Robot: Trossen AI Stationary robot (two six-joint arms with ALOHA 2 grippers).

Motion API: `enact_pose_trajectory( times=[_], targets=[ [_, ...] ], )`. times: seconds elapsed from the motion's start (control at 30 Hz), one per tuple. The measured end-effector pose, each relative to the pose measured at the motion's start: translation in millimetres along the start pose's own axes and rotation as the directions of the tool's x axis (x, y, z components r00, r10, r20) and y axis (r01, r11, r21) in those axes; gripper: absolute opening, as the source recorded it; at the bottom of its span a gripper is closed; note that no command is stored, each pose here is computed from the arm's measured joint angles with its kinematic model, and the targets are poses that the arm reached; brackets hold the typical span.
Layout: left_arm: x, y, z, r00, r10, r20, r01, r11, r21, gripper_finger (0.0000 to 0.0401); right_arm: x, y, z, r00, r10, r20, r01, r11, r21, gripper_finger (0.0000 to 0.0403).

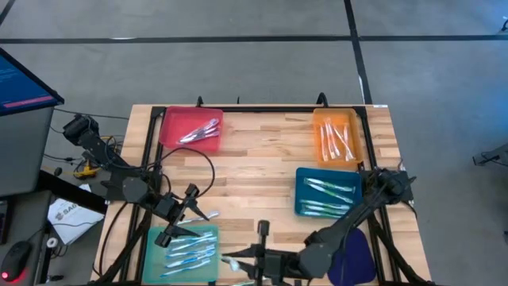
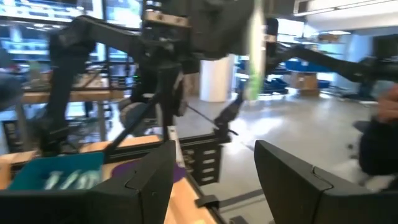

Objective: Pick & Place Toothbrushes
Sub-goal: Put the green toothbrush into the blue bin

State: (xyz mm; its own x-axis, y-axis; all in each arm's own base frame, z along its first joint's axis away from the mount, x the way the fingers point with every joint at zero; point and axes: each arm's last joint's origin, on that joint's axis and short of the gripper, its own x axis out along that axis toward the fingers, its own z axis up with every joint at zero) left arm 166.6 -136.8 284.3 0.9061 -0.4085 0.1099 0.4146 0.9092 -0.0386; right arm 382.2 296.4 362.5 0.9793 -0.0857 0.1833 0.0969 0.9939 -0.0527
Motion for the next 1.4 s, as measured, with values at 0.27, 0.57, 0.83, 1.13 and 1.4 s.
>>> enact_pose_trajectory(
  times=[0.27, 0.57, 0.83, 1.13, 1.4],
  targets=[
    [0, -1, 1, 0.999, -0.047, 0.008, 0.046, 0.998, 0.049, 0.0211, -1, 1, -4, 1.0, -0.001, -0.029, 0.0, 0.999, -0.034, 0.0009],
    [1, -1, -1, 0.999, -0.037, 0.0, 0.037, 0.998, 0.052, 0.0211, 35, -30, -32, 0.994, -0.018, -0.106, 0.022, 0.999, 0.039, 0.001],
    [8, 0, -13, 0.996, 0.07, -0.05, -0.065, 0.993, 0.098, 0.0212, 47, -36, -48, 0.995, 0.019, -0.102, -0.016, 0.999, 0.035, 0.001],
    [8, -2, -8, 0.998, 0.066, -0.003, -0.066, 0.992, 0.11, 0.0212, 30, -4, -46, 0.998, 0.001, 0.062, 0.004, 0.997, -0.08, 0.001],
    [9, -5, -10, 0.999, -0.03, -0.016, 0.031, 0.996, 0.082, 0.0214, 7, 16, -28, 0.985, 0.014, 0.174, 0.006, 0.994, -0.112, 0.001]
  ],
)
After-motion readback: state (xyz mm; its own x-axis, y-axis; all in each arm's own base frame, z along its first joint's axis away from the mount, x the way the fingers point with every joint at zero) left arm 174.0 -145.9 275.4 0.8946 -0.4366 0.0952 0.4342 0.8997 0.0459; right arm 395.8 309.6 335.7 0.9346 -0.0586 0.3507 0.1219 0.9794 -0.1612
